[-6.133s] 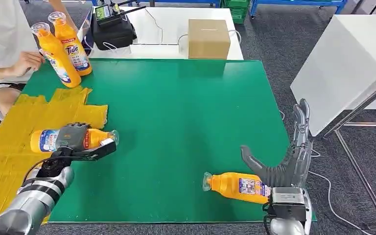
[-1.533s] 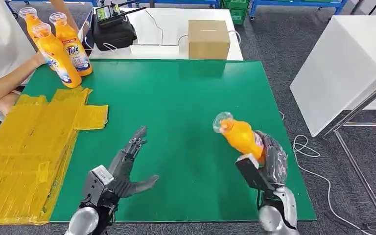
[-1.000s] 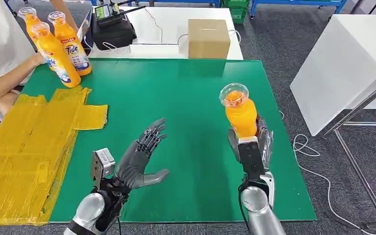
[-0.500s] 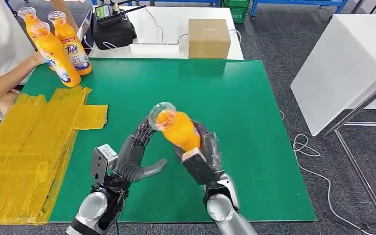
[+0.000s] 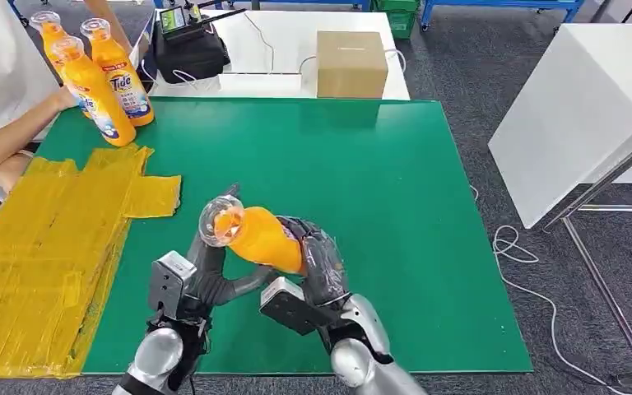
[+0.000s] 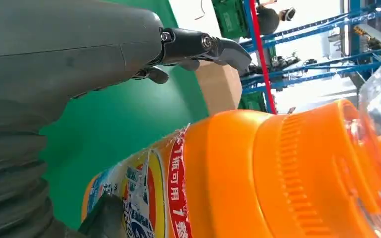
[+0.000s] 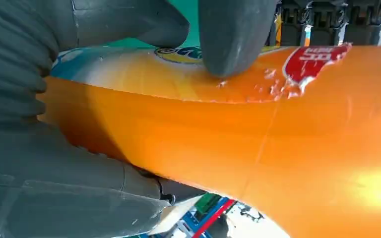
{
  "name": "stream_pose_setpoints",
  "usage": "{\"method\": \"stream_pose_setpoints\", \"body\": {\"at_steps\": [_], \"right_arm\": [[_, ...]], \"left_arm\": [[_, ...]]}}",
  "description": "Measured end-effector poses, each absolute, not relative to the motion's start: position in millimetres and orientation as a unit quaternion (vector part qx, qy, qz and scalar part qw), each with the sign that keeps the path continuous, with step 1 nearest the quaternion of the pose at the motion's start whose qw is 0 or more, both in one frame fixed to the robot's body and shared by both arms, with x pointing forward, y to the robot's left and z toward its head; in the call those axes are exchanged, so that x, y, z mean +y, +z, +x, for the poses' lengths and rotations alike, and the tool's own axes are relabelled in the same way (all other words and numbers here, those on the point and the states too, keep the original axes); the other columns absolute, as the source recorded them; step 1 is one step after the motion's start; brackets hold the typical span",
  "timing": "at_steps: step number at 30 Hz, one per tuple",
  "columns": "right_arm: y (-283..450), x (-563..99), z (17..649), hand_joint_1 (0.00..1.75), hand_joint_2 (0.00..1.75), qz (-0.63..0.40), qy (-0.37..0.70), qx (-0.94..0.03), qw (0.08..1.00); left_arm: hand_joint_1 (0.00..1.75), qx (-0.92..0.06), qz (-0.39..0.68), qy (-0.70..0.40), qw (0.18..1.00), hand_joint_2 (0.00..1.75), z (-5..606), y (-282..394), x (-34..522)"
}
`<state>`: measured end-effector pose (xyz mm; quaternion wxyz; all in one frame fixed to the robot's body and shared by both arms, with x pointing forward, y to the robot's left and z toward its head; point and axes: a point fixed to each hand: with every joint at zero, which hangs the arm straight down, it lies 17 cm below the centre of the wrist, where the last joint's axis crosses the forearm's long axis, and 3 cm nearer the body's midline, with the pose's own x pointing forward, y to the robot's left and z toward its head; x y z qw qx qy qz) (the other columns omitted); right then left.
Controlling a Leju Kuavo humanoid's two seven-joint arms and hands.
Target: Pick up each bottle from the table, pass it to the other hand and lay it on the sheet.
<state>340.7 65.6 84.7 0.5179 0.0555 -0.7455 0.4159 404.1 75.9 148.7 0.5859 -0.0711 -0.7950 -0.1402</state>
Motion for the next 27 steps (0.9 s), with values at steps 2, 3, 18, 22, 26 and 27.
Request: {"method": "stream_pose_setpoints", "body": {"at_steps": [2, 3, 18, 22, 26, 27], "right_arm": [[85.1, 67.0, 341.1, 1.75, 1.75, 0.05, 0.424, -0.746, 0.511], [84.8, 67.7, 341.0, 1.75, 1.75, 0.049, 0.427, -0.746, 0.509], [89.1, 78.8, 343.2, 1.75, 1.75, 0.035, 0.453, -0.749, 0.482], [90.5, 84.1, 343.3, 1.75, 1.75, 0.031, 0.459, -0.75, 0.475], [86.9, 86.8, 340.4, 1.75, 1.75, 0.026, 0.464, -0.748, 0.473], [85.5, 86.8, 340.2, 1.75, 1.75, 0.026, 0.466, -0.747, 0.473]], "left_arm": [[0.0, -0.794, -0.081, -0.125, 0.589, 1.75, 403.4, 148.4, 78.2], [0.0, -0.793, -0.084, -0.122, 0.59, 1.75, 403.2, 147.8, 78.9], [1.75, -0.774, -0.188, 0.031, 0.604, 1.75, 400.0, 156.3, 97.9], [1.75, -0.765, -0.212, 0.071, 0.603, 1.75, 397.6, 159.5, 104.5], [0.0, -0.758, -0.234, 0.09, 0.603, 1.75, 392.8, 159.9, 106.6], [0.0, -0.757, -0.236, 0.093, 0.602, 1.75, 392.2, 160.8, 107.3]]}}
